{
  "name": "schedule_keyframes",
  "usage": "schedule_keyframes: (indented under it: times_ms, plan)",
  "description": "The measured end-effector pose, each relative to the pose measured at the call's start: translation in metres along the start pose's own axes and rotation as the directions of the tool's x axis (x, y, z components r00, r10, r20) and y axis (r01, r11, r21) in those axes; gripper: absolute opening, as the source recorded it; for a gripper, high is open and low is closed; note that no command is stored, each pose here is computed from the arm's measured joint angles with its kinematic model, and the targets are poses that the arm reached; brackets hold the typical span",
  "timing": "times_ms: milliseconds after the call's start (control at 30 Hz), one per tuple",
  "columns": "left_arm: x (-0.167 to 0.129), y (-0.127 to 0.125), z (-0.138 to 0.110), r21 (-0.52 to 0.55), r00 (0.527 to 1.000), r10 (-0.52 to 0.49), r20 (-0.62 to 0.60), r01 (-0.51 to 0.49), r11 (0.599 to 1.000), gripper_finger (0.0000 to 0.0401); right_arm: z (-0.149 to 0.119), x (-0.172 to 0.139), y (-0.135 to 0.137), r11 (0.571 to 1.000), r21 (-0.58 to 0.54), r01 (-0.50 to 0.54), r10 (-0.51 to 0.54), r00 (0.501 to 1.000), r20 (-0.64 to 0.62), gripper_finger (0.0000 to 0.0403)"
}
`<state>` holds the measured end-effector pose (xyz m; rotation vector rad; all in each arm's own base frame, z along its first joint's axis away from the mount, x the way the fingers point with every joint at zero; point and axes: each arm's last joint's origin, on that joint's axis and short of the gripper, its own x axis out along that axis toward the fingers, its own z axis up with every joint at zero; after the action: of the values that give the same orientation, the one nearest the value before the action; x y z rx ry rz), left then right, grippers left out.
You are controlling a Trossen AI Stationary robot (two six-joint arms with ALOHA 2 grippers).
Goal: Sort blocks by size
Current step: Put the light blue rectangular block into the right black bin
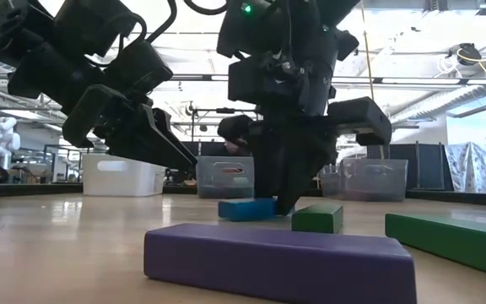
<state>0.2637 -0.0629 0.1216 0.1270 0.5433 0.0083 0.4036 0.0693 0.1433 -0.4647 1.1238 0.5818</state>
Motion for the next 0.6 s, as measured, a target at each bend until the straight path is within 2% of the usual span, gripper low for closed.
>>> schedule_keyframes:
  times_ms: [133, 267, 600]
  plan:
    - [0.0, 0.0, 0.0, -0.001, 1.0, 0.001, 0.003, -0.001, 1.0, 0.0173, -0.005, -0.016, -0.002, 1.0, 0.025, -0.008, 0.008, 1.0, -0.029, 0.0082]
    - [0.0, 0.0, 0.0, -0.001, 1.0, 0.002, 0.002, -0.002, 1.0, 0.0173, -0.017, -0.033, -0.01, 0.992, 0.124, -0.02, 0.029, 0.997, -0.076, 0.0082]
    - [0.0, 0.0, 0.0, 0.001, 1.0, 0.002, -0.003, -0.002, 1.0, 0.0173, -0.043, -0.091, -0.042, 0.925, 0.375, 0.058, -0.048, 0.998, -0.037, 0.0082]
